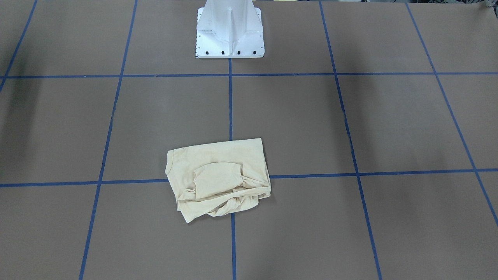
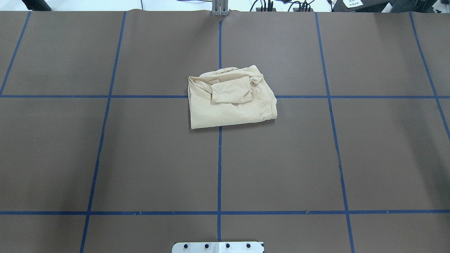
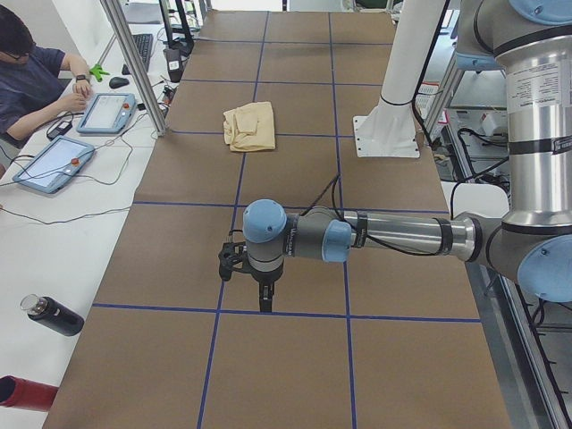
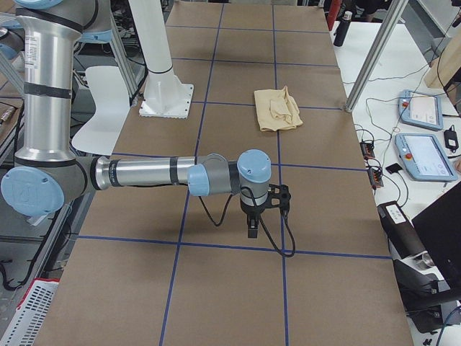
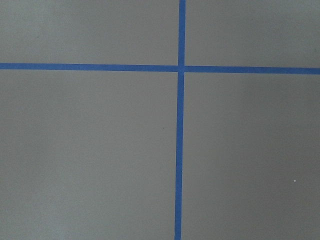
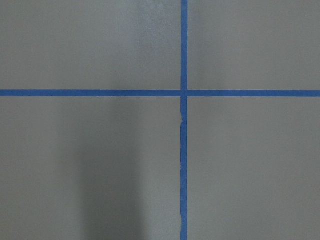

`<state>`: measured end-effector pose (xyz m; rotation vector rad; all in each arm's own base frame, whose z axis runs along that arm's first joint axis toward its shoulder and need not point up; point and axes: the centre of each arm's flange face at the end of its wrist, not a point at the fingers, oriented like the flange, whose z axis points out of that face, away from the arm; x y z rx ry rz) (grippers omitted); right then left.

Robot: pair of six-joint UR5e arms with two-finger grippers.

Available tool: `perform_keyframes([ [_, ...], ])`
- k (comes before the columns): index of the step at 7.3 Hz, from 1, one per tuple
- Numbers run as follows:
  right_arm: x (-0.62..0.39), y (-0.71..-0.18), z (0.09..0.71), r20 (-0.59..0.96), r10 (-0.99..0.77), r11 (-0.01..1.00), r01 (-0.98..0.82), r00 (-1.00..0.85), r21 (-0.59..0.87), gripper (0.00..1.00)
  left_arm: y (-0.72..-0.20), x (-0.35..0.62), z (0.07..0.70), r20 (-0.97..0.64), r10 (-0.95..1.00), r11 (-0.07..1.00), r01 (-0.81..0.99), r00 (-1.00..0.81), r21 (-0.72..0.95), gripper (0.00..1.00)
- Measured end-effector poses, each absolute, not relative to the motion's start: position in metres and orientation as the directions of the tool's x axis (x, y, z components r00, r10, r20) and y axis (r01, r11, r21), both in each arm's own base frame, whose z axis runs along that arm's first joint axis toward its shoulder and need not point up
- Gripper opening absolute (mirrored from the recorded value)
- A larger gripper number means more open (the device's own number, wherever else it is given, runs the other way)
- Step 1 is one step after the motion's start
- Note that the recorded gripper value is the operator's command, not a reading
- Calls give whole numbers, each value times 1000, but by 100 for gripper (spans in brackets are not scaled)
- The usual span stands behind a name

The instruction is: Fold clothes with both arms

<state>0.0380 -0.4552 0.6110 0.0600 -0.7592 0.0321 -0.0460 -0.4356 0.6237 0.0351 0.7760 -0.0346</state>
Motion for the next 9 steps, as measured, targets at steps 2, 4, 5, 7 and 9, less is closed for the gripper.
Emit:
perform_keyframes([
  [2, 38, -454, 612, 689, 10, 998, -51, 725, 40, 100, -436, -46, 624, -701, -19, 999, 44, 713, 18, 99],
  [4, 38, -453, 615, 690, 14, 998, -51, 724, 33, 100, -436, -46, 624, -701, -17, 999, 43, 713, 20, 99],
  [5, 38, -453, 616, 690, 15, 998, -51, 724, 31, 100, -436, -46, 623, -701, -16, 999, 43, 713, 21, 99],
  [7, 38, -453, 616, 690, 16, 998, -51, 724, 30, 100, -436, -46, 624, -701, -16, 999, 43, 713, 20, 99],
  [9, 38, -453, 616, 690, 15, 998, -50, 723, 30, 100, -436, -45, 624, -701, -18, 999, 43, 713, 18, 99],
])
